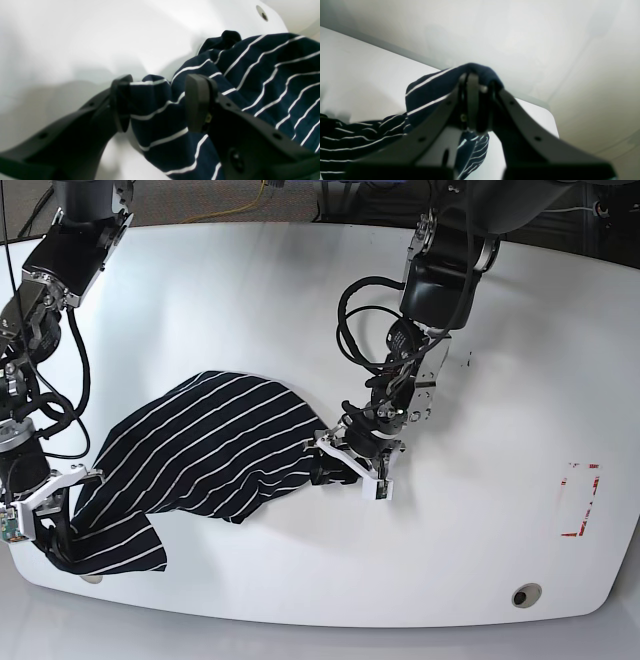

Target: Layout the t-shirt on the table in an organized manner, then fold the t-shirt properly

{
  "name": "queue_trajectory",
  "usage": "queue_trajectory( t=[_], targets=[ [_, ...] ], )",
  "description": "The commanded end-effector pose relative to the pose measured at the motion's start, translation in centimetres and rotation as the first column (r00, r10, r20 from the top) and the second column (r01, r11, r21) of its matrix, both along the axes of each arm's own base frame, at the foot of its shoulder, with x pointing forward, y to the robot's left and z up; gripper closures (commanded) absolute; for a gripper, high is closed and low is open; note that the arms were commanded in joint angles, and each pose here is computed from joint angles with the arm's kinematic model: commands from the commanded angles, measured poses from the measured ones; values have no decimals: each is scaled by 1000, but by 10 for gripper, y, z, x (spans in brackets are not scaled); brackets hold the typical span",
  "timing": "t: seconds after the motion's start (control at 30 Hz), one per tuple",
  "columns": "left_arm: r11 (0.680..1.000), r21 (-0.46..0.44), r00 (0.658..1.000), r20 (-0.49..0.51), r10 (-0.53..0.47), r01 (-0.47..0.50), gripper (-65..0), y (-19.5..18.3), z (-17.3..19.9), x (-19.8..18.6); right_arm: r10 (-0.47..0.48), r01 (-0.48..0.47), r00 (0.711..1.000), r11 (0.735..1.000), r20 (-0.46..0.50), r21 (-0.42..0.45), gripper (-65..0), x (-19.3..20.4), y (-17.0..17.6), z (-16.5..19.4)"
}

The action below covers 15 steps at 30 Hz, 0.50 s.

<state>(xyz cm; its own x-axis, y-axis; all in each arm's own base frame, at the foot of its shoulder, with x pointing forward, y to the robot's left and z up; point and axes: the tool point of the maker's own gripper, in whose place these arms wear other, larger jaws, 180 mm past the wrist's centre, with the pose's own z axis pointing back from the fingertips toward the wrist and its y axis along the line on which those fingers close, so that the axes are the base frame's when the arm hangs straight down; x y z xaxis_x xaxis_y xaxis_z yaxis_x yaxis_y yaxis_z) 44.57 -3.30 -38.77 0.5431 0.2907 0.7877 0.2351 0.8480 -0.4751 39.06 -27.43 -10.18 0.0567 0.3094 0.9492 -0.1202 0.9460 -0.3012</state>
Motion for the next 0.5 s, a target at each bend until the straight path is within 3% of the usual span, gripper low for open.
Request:
queue_trajectory(
  t=[0.0, 0.23, 0.47],
  targets=[
    [1000, -23, 998, 57, 5, -3, -263, -5, 23, 17, 8, -7, 997, 1000, 73, -13, 0, -1, 0, 23],
    [1000, -6, 1000, 10, -3, 3, -145, -5, 8, 18, 8, -7, 997, 1000, 73, -13, 0, -1, 0, 23],
    [1000, -2, 1000, 0, -6, 6, -141, -5, 5, 18, 7, -6, 997, 1000, 74, -13, 0, -1, -1, 24]
  ],
)
